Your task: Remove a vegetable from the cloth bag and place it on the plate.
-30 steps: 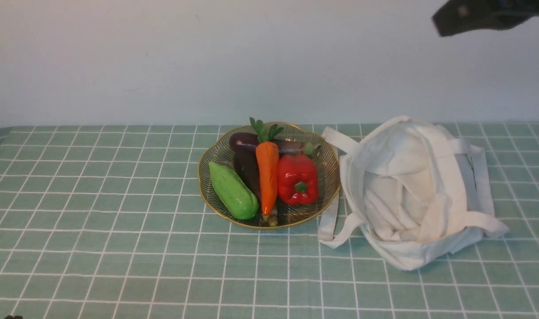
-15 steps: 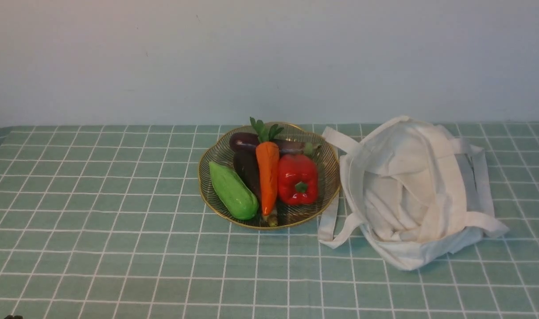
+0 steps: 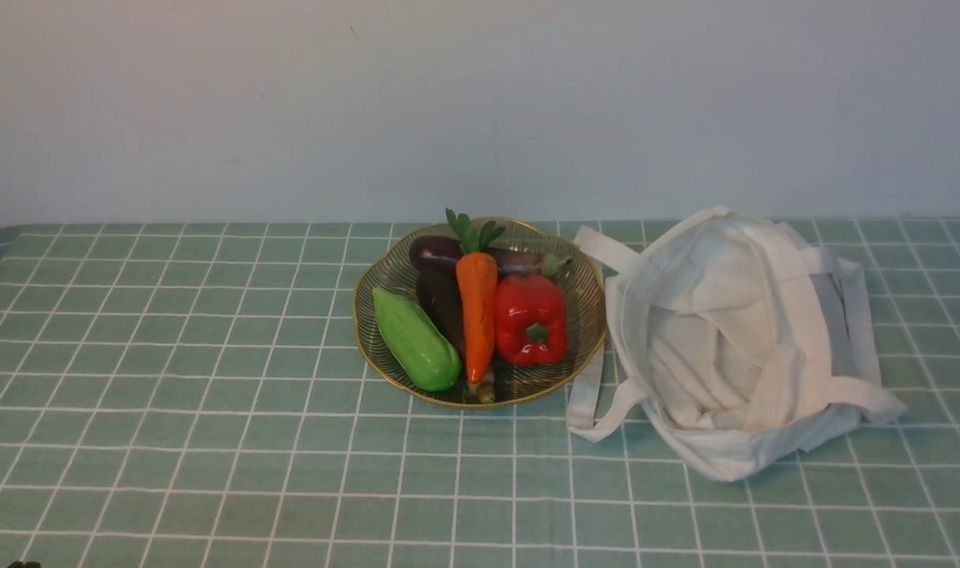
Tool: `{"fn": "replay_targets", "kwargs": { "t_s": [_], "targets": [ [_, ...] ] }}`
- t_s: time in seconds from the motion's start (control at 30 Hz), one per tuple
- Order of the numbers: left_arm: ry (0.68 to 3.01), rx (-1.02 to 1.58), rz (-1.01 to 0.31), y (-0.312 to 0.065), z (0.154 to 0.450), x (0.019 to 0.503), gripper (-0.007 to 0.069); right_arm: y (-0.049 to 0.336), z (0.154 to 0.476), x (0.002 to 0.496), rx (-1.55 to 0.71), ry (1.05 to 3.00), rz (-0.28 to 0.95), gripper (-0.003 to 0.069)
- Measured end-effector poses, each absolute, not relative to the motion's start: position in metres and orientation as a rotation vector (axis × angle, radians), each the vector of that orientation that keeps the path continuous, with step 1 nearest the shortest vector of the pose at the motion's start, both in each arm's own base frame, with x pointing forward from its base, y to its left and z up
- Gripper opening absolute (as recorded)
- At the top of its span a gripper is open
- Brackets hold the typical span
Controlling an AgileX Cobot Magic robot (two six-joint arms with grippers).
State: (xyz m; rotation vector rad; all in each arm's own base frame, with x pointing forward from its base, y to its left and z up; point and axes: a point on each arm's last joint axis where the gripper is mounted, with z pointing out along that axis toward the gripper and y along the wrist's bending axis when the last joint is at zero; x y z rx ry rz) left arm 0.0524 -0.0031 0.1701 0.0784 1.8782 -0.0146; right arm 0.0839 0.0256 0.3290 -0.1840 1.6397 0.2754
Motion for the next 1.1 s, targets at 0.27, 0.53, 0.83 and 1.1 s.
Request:
{"fn": "replay_targets", "kwargs": {
  "t_s": [0.27, 0.53, 0.83, 1.1],
  "targets": [
    [1.878, 0.078, -0.015, -0.003, 0.170, 0.052, -0.0005, 0.026, 0.328, 0.084, -0.188, 1.647, 0.278, -0.0015],
    [1.878, 0.078, -0.015, -0.003, 0.170, 0.052, -0.0005, 0.026, 0.328, 0.084, -0.188, 1.647, 0.278, -0.0015],
    [1.878, 0.078, -0.015, -0.003, 0.170, 0.052, -0.0005, 0.025, 0.323, 0.082, -0.179, 1.648, 0.274, -0.0015],
    [1.878, 0.078, -0.015, -0.003, 0.170, 0.052, -0.0005, 0.013, 0.263, 0.065, -0.053, 1.676, 0.234, -0.0015]
  ]
}}
